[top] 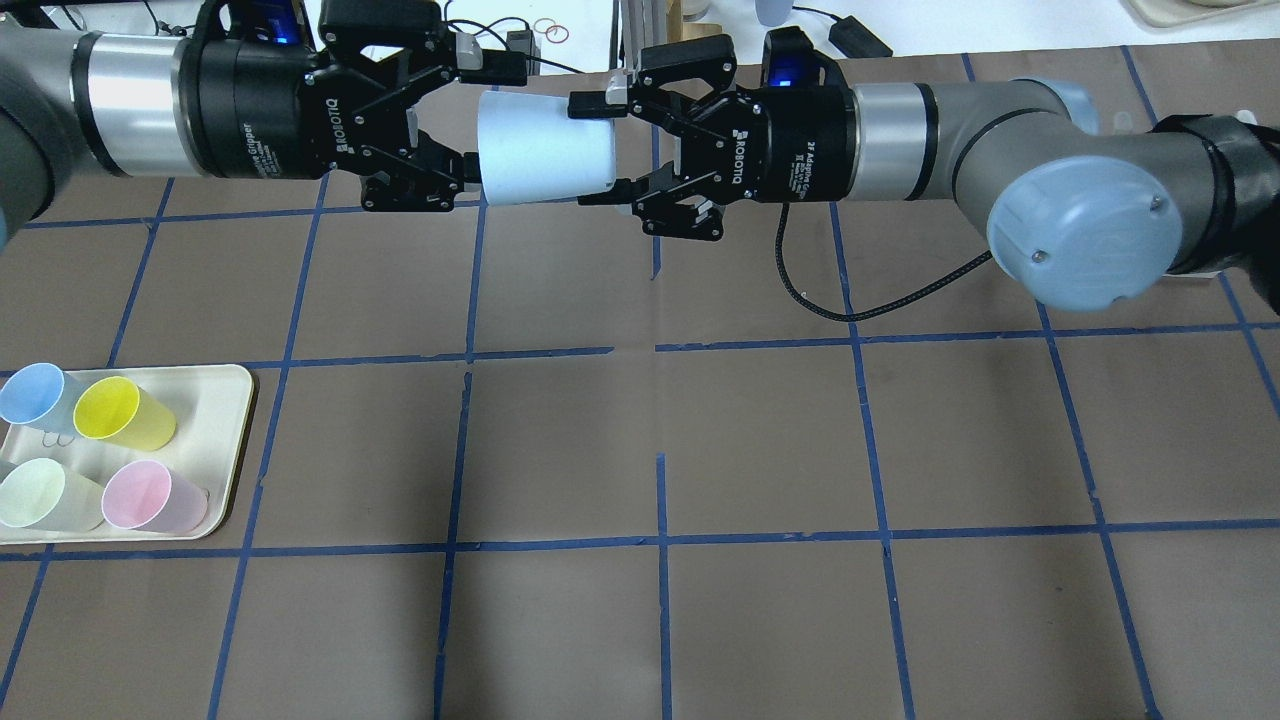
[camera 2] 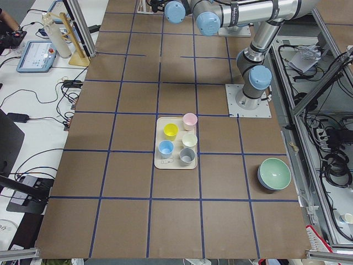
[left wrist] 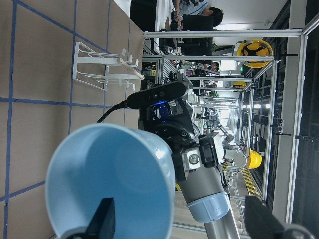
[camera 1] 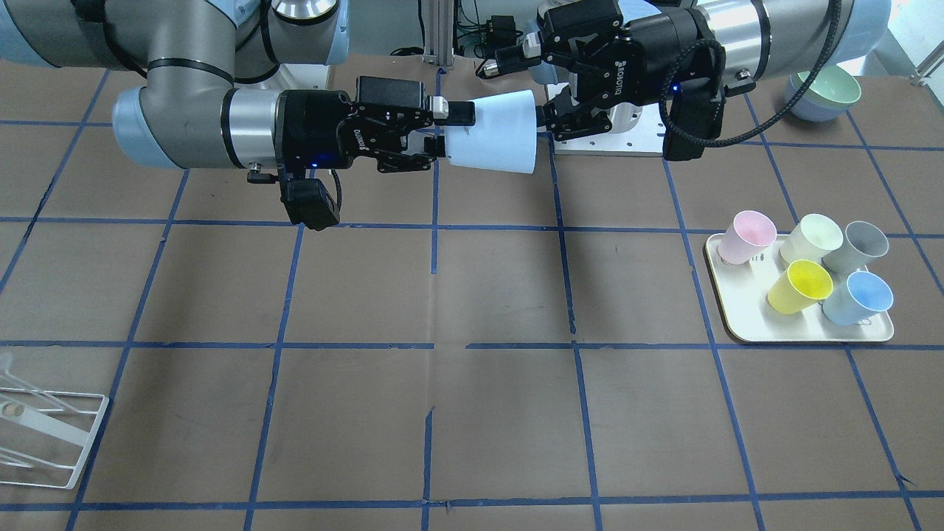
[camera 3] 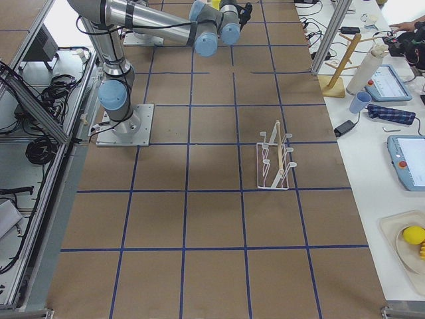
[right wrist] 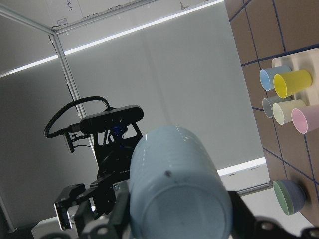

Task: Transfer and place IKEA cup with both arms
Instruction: 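Close the left gripper on the cup's open end beside the right gripper, then open the right gripper and pull it back while the left gripper holds the cup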

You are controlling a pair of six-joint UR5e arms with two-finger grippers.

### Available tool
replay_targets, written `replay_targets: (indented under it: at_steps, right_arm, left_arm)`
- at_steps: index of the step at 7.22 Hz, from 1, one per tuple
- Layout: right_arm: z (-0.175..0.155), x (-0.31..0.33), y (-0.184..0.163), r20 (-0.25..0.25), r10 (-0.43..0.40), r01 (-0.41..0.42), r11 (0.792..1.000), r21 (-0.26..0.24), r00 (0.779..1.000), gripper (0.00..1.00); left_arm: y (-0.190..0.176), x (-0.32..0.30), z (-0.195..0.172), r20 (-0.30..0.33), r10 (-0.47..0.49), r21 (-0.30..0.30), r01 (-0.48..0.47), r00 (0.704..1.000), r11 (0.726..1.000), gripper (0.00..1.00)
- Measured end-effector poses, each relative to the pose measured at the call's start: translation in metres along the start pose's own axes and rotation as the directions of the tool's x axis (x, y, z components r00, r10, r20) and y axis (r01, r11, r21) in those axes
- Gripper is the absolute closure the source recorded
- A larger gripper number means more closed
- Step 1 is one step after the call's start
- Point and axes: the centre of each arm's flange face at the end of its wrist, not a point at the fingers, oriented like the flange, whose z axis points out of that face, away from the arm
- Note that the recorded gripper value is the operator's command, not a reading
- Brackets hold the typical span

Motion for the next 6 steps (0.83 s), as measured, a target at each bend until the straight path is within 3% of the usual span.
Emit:
replay_targets:
  at_steps: [3,4,5,6]
  right_arm:
    - [0.0001,-0.0006,0.0002,-0.001,0.002,-0.002,1.000,0.000,1.000,1.00]
    - [0.0002,-0.0005,0.0002,-0.002,0.003,-0.003,1.000,-0.001,1.000,0.19]
    - [0.0002,0.0002,-0.0004,-0.002,0.003,-0.003,1.000,-0.001,1.000,0.00]
    - [0.0000,0.0006,-0.0012,-0.002,0.003,-0.003,1.000,0.000,1.000,0.00]
  left_arm:
    - [-0.0032,-0.0029,-0.0029,0.003,-0.002,0.005,0.002,1.000,1.000,1.00]
    - [-0.0042,-0.0036,-0.0046,0.003,-0.003,0.009,0.003,1.000,1.000,1.00]
    - [-0.0050,-0.0042,-0.0057,0.003,-0.006,0.011,0.006,1.000,1.000,1.00]
    - [-0.0054,-0.0047,-0.0060,0.004,-0.008,0.011,0.008,1.000,1.000,1.00]
